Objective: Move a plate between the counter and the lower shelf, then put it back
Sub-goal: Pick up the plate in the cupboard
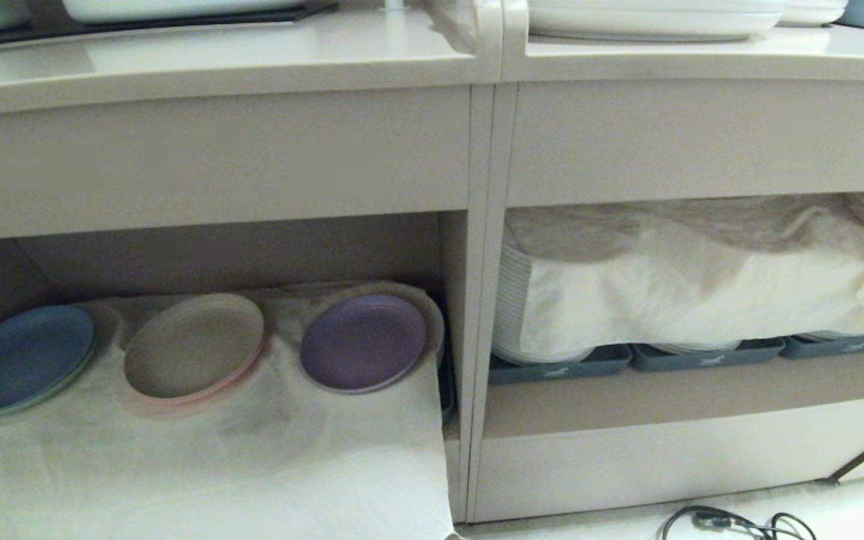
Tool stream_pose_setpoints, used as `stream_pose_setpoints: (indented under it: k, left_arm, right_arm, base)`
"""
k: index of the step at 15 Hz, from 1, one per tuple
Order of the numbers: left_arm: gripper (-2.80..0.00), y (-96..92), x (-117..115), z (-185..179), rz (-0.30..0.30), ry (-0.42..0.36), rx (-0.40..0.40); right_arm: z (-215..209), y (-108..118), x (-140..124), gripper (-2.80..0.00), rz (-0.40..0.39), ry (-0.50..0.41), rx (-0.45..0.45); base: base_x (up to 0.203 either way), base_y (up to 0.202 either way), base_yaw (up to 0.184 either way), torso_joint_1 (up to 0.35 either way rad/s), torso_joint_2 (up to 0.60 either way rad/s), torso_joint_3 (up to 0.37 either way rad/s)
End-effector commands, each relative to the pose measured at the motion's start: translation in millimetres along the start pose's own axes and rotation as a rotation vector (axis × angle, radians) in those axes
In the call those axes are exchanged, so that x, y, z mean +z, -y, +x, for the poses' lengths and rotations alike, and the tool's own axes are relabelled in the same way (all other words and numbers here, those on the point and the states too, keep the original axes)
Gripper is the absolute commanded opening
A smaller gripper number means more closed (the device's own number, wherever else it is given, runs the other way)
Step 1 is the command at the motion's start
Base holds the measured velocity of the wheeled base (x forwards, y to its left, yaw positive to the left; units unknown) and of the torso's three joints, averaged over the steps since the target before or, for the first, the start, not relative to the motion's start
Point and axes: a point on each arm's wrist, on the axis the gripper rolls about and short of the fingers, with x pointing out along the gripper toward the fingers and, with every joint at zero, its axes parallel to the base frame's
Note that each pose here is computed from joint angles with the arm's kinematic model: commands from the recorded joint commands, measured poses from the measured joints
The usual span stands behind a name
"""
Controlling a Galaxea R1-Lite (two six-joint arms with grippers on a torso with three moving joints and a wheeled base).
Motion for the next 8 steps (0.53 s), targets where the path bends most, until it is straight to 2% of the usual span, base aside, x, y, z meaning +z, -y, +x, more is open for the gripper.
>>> stream_pose_setpoints:
  k: [1, 6, 8]
  left_arm:
    - [-2.80, 0.0, 0.6, -0.5, -0.002, 0.000, 0.002]
    - [-2.80, -0.1, 0.5, -0.5, 0.004, -0.002, 0.003]
    - [-2.80, -0.1, 9.3, -3.5, -0.005, 0.027, -0.001]
  right_arm:
    - [0.0, 0.0, -0.1, -2.80, 0.001, -0.001, 0.000]
    - [0.0, 0.0, 0.2, -2.80, 0.001, 0.001, -0.001]
    - [0.0, 0.0, -0.1, -2.80, 0.001, -0.001, 0.000]
  base:
    - [0.000, 0.000, 0.000, 0.000, 0.00, 0.000]
    - [0.000, 0.000, 0.000, 0.000, 0.00, 0.000]
    - [0.000, 0.000, 0.000, 0.000, 0.00, 0.000]
